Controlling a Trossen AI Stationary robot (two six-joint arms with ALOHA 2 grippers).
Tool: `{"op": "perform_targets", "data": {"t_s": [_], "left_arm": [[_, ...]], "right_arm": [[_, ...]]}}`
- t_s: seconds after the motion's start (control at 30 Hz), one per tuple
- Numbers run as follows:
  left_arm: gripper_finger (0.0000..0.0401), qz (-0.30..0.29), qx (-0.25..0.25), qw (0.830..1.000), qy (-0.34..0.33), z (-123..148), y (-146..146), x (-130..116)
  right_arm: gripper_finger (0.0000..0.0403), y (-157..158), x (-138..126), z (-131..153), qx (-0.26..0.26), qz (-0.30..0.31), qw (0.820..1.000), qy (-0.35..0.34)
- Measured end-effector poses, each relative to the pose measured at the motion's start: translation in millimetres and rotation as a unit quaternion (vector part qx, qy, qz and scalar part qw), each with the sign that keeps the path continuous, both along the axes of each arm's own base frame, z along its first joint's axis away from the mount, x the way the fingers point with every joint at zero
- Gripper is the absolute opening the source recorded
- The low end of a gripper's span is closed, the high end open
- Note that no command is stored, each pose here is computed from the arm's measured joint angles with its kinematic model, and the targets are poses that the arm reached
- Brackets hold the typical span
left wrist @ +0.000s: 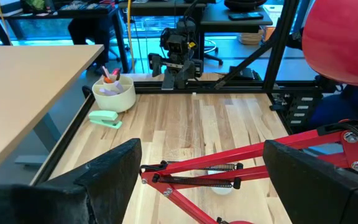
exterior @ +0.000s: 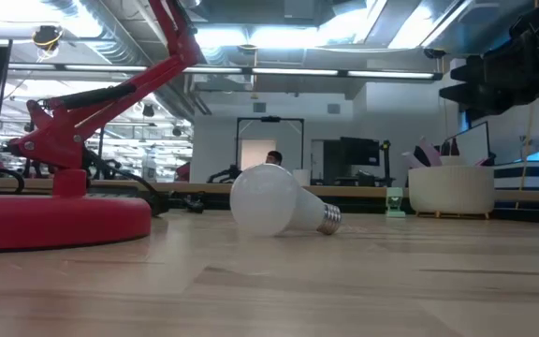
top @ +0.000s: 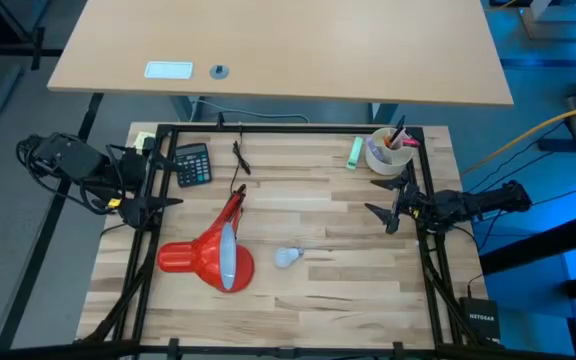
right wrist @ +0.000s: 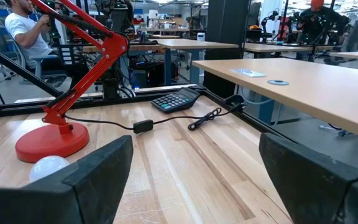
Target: Screw lightbulb
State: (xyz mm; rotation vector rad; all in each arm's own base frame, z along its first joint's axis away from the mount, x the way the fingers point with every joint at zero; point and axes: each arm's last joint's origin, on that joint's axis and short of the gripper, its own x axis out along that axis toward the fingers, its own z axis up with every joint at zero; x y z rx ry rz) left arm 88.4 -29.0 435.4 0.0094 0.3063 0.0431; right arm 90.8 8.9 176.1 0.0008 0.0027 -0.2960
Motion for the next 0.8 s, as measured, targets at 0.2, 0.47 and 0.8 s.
{"op": "perform_targets", "data": {"t_s": [0.2,0.47,0.8], "left_arm": [[0.0328,0.000,0.000,1.000,0.000,0.0,0.0,0.0],[0.0328,0.020,-0.045,0.996,-0.074,8.8,-6.6,15.2],[0.0328,0.013,-0.118,0.993,0.026,-20.3,-26.3,35.4]], "right_arm": [[0.0356,0.0,0.0,0.1,0.000,0.000,1.000,0.000],[0.0356,-4.8,-1.9,0.2,-0.110,-0.089,0.989,0.043],[0.0356,-6.2,-2.7,-0.1,-0.115,-0.115,0.985,0.050]]}}
